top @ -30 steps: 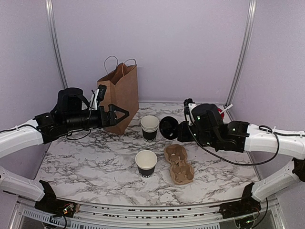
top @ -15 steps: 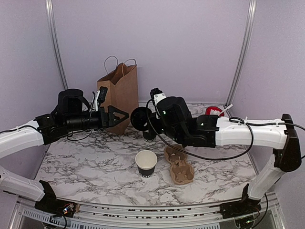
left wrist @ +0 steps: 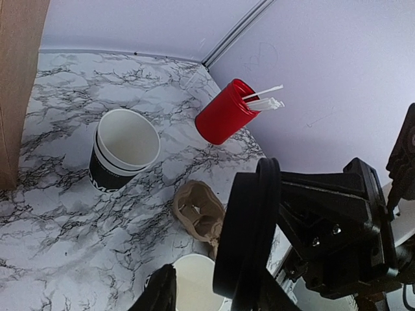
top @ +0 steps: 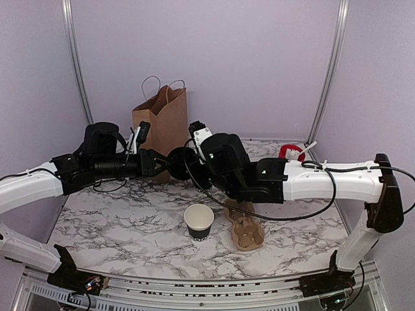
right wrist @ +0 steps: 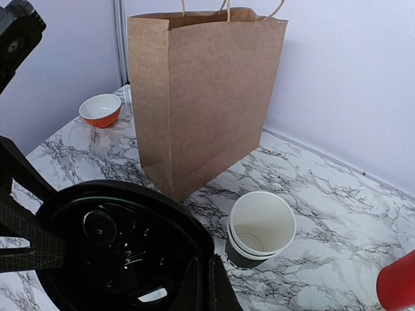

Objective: Pack the takeout coffee

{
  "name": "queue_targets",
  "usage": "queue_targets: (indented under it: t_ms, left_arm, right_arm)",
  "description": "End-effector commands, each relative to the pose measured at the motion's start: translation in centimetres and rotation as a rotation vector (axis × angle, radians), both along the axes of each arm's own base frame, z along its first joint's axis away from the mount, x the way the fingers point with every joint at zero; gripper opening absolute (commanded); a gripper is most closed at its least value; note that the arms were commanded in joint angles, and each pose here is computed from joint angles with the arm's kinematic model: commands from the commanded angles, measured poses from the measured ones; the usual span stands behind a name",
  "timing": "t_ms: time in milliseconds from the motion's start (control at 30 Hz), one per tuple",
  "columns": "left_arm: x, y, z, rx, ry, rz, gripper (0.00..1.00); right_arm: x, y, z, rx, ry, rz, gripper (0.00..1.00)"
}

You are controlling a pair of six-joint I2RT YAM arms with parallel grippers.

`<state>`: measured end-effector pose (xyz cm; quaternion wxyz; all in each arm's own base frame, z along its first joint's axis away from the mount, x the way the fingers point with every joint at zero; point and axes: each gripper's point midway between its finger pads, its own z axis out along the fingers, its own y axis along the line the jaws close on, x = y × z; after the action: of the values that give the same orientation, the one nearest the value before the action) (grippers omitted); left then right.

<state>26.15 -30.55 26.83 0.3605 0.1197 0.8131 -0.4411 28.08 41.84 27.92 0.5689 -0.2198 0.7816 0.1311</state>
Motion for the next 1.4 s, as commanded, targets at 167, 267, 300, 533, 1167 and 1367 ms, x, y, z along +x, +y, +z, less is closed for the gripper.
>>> queue_targets:
  t_ms: [167,267,300,533,1167,1367]
  left_arm:
    - [0.1,-0.2,1.2,0.02,-0.035,-0.016,0.27]
    - [0.2,-0.1,0.7,0.042,-0.03,-0.013,0.21]
    - [0.2,0.0,0.6,0.052,-0.032,-0.01,0.18]
    - [0.7,1.0,0.7,0.116,-0.076,0.025,0.04]
    - [3.0,4.5,5.6,0.23,-0.511,0.236,0.0]
    - [1.0,4.9,9.4,0.377,-0.846,0.367,0.0]
  right_arm:
    - [-0.5,1.8,2.2,0.037,-0.033,0.027,0.02]
    - [-0.6,2.1,2.1,0.038,-0.029,0.031,0.02]
    - [-0.6,2.1,2.1,0.039,-0.029,0.03,0.03]
    - [-0.8,2.0,2.4,0.048,-0.018,0.034,0.14]
    - [-2.4,-0.7,7.0,0.426,0.238,0.324,0.66]
    - [-2.7,-2.1,9.1,0.657,0.354,0.475,0.74]
